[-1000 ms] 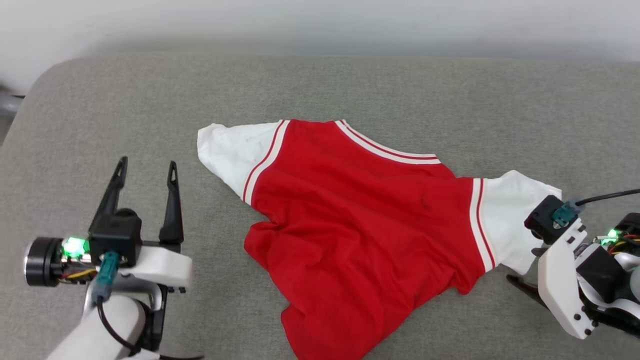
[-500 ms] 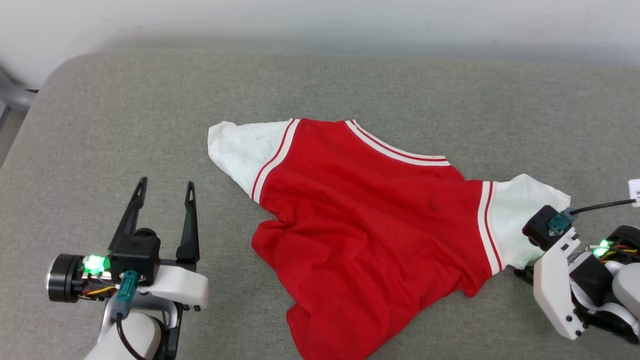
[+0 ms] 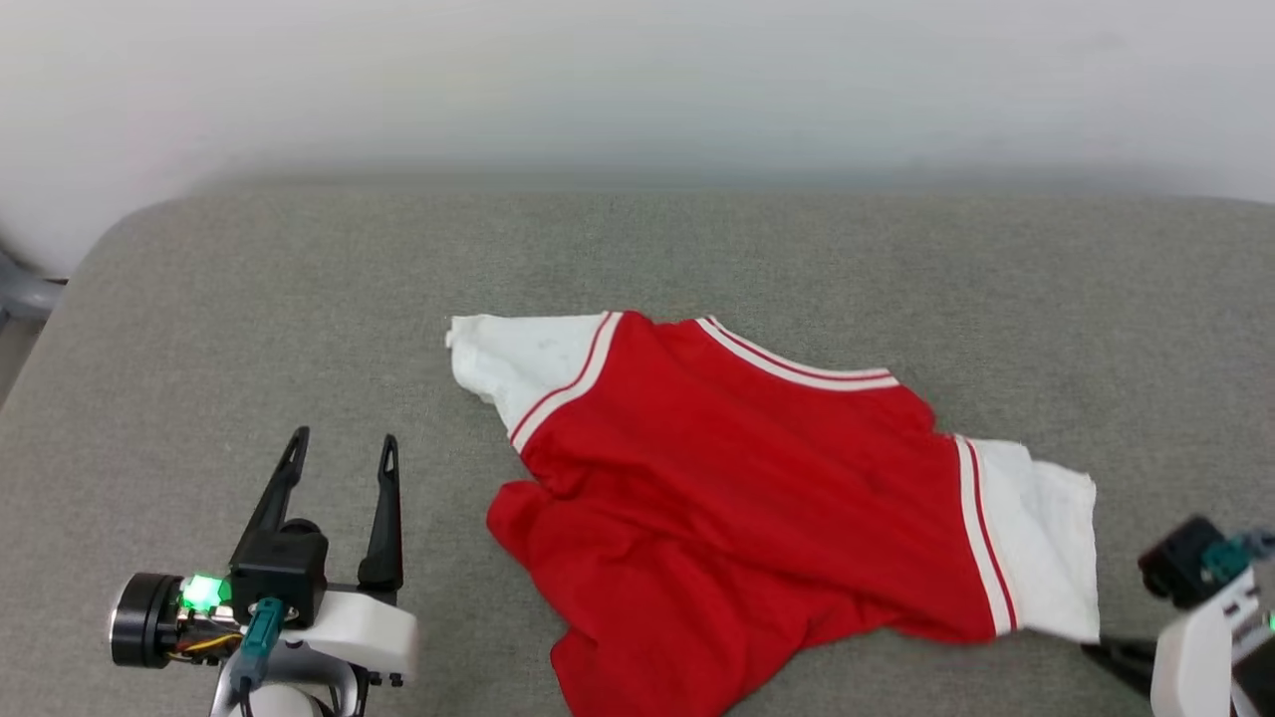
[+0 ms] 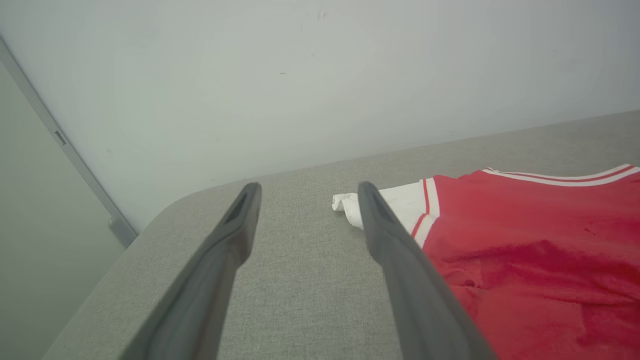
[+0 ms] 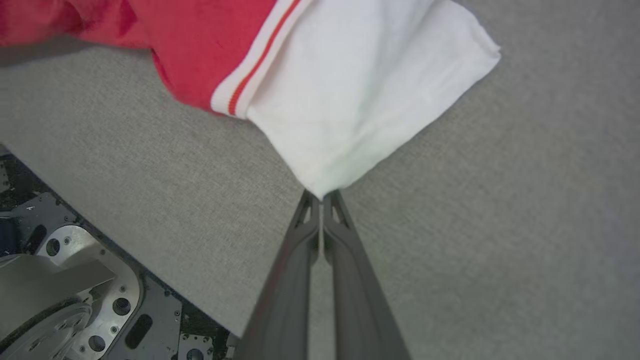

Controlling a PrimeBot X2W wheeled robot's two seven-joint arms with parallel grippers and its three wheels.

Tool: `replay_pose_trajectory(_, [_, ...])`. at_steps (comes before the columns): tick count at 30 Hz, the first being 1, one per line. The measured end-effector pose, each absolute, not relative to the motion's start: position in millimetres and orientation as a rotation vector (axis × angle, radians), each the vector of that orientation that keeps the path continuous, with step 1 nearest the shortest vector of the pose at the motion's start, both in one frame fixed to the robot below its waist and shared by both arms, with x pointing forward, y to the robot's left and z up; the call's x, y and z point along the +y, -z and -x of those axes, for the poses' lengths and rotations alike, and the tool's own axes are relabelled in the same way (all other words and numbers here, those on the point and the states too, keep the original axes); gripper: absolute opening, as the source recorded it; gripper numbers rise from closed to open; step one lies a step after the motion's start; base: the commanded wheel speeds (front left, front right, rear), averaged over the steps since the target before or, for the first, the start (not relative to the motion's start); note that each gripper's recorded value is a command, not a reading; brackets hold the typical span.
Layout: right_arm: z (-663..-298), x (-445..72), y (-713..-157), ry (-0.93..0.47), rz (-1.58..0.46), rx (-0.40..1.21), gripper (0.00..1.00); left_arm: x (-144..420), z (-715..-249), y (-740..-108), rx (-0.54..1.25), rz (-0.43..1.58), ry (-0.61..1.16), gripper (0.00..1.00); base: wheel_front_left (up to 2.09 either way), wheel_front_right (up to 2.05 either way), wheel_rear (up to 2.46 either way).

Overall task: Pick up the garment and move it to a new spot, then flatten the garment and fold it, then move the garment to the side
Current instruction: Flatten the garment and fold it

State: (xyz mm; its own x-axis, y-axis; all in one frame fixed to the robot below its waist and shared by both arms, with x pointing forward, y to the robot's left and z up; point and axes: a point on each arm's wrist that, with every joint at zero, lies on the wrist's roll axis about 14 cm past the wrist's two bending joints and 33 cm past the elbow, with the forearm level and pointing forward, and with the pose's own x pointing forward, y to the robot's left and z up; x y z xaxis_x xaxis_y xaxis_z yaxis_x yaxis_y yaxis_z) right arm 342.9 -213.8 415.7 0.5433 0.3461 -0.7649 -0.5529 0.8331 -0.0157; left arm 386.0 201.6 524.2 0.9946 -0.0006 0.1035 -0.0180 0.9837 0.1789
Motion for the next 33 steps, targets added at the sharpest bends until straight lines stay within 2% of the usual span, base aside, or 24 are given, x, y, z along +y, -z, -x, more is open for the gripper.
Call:
replay_pose_trajectory(8, [-282, -203, -375, -0.52, 0.112, 0.962, 0.0, 196, -381, -520, -0.096, -0.168, 0.005, 1.0, 0.0, 0.0, 0.0])
replay_pose_trajectory(9, [-285, -206, -376, -0.507, 0.122, 0.944, 0.44, 196, -381, -519, -0.094, -0.168, 0.004, 1.0, 0.0, 0.0, 0.0])
replay_pose_trajectory(10, [-291, -209, -381, -0.489, 0.123, 0.912, 1.0, 195, -381, -519, -0.094, -0.166, 0.005, 1.0, 0.0, 0.0, 0.0])
replay_pose_trajectory(15, [-310, -212, -407, -0.448, 0.108, 0.778, 1.0, 195, -380, -519, -0.096, -0.168, 0.005, 1.0, 0.0, 0.0, 0.0])
replay_pose_trajectory(20, [-340, -223, -462, -0.397, 0.13, 0.586, 1.0, 192, -379, -523, -0.109, -0.165, 0.009, 1.0, 0.0, 0.0, 0.0])
replay_pose_trajectory(23, [-352, -234, -486, -0.357, 0.173, 0.524, 1.0, 191, -379, -526, -0.12, -0.169, 0.011, 1.0, 0.0, 0.0, 0.0])
replay_pose_trajectory(29, [-373, -243, -507, -0.317, 0.25, 0.515, 1.0, 189, -381, -523, -0.117, -0.171, 0.019, 1.0, 0.0, 0.0, 0.0])
replay_pose_trajectory(33, [-381, -250, -493, -0.299, 0.223, 0.617, 1.0, 189, -385, -522, -0.115, -0.171, 0.018, 1.0, 0.0, 0.0, 0.0])
